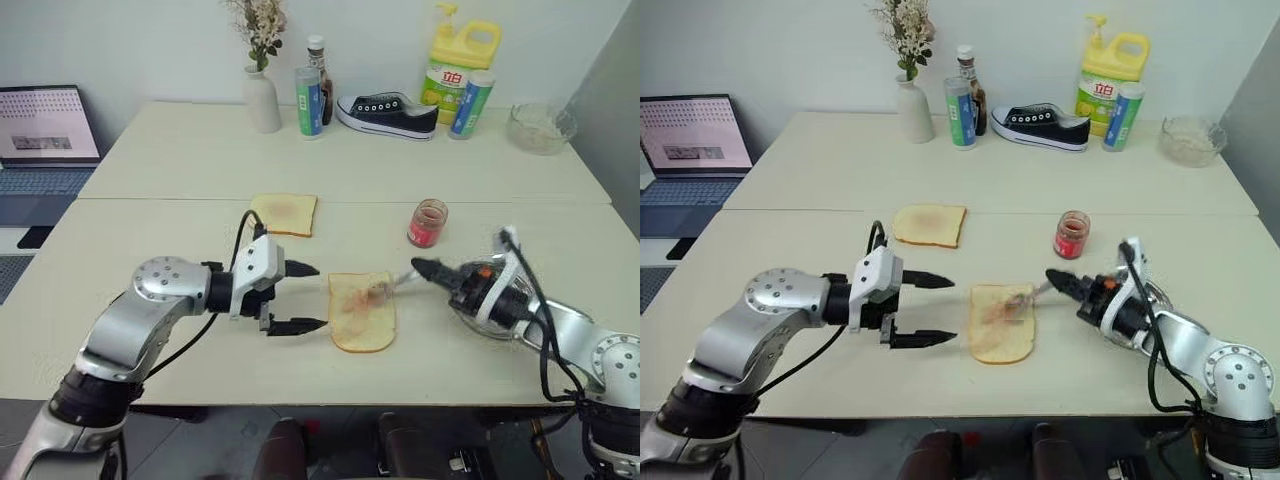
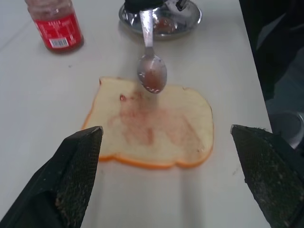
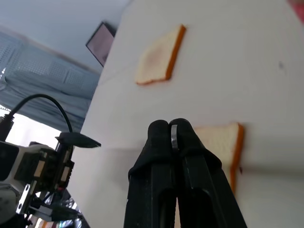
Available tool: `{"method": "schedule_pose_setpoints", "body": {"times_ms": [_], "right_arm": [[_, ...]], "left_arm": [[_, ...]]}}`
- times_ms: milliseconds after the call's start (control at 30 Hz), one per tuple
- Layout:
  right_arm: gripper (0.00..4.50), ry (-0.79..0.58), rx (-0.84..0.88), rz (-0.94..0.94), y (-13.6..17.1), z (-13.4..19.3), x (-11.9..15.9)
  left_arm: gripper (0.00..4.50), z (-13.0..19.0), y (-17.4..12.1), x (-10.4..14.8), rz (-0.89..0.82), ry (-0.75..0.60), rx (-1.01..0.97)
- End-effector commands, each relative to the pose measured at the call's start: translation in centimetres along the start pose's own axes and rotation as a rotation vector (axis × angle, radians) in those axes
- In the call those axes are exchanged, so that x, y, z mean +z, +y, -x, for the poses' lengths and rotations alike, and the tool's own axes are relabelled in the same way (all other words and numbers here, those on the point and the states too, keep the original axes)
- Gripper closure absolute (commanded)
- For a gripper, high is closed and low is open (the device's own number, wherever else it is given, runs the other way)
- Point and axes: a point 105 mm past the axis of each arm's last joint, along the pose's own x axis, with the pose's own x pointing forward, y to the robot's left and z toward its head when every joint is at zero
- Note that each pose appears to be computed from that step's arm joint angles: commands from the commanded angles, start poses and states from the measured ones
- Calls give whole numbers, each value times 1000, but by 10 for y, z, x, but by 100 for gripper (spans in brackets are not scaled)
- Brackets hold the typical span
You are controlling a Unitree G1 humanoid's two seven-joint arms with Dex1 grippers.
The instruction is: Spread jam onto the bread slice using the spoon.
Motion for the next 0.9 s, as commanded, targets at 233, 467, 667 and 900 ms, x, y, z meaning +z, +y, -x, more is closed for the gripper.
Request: {"method": "schedule_pose_setpoints", "body": {"times_ms": [233, 467, 667, 900], "right_arm": [[449, -275, -224, 253, -12, 65, 69], [449, -292, -432, 293, -59, 109, 75], [449, -236, -506, 232, -94, 120, 52], [449, -217, -507, 191, -112, 117, 44]], "left_arm": [[0, -58, 8, 51, -147, -159, -59], [0, -103, 1, 53, -203, -188, -153], [0, -119, -4, 44, -239, -160, -188], [0, -117, -7, 40, -247, -147, -201]]}}
